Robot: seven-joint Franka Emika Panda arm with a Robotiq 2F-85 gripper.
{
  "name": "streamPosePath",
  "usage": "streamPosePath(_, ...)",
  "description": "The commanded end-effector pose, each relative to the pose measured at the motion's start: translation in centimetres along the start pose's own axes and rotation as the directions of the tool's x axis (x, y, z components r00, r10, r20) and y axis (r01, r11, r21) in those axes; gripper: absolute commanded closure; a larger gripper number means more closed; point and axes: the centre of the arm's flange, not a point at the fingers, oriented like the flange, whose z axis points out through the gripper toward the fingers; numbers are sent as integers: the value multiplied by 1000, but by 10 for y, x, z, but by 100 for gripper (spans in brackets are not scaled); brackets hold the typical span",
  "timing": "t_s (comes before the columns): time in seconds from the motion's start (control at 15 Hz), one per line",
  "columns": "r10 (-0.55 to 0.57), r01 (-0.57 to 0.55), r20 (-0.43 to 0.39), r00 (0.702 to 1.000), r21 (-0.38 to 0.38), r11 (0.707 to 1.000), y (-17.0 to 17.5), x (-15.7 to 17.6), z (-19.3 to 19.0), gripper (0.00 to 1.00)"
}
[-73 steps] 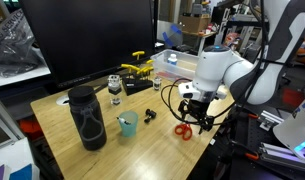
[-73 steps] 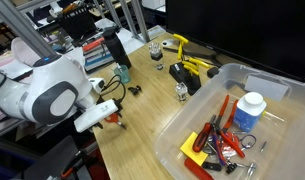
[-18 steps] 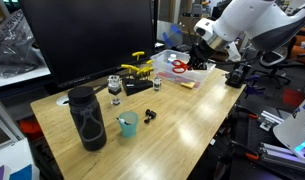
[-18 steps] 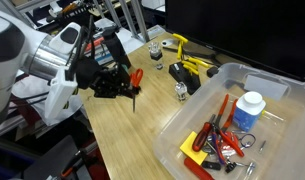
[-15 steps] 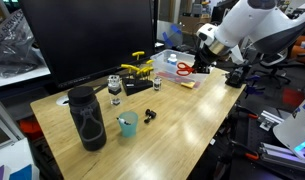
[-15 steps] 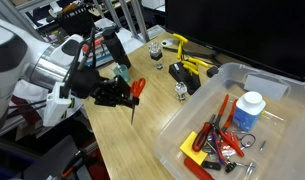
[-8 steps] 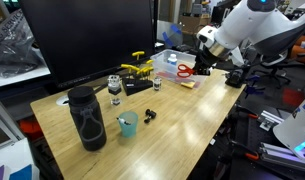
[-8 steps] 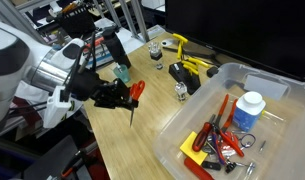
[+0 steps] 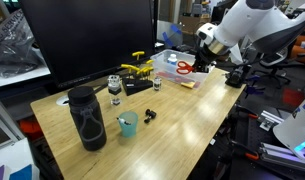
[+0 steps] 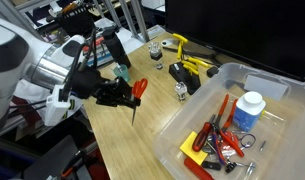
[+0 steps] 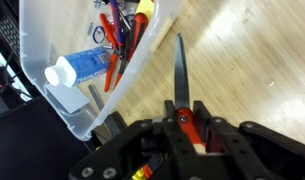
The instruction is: Remove the scissors from the desk and put it in the clear container on the right
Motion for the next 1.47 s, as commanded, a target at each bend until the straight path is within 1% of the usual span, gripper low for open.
streamPosePath(0.0, 117, -115, 3, 993, -117, 986, 31, -3, 3, 94)
streamPosePath(0.13, 189, -186, -2, 982, -195, 963, 55, -7, 8, 94)
streamPosePath(0.27, 240, -234, -8, 971, -248, 940, 73, -11, 16, 94)
streamPosePath(0.4, 281, -269, -2, 960, -291, 918, 84, -16, 23, 94)
streamPosePath(0.67, 354, -324, 25, 935, -346, 881, 96, -22, 46, 94)
streamPosePath(0.87, 414, -364, 58, 908, -376, 852, 101, -24, 68, 94)
streamPosePath(0.93, 427, -373, 67, 902, -380, 847, 102, -24, 75, 94)
streamPosePath(1.07, 436, -377, 79, 897, -381, 844, 103, -21, 89, 94)
streamPosePath(1.4, 437, -371, 109, 893, -372, 851, 96, -11, 115, 94)
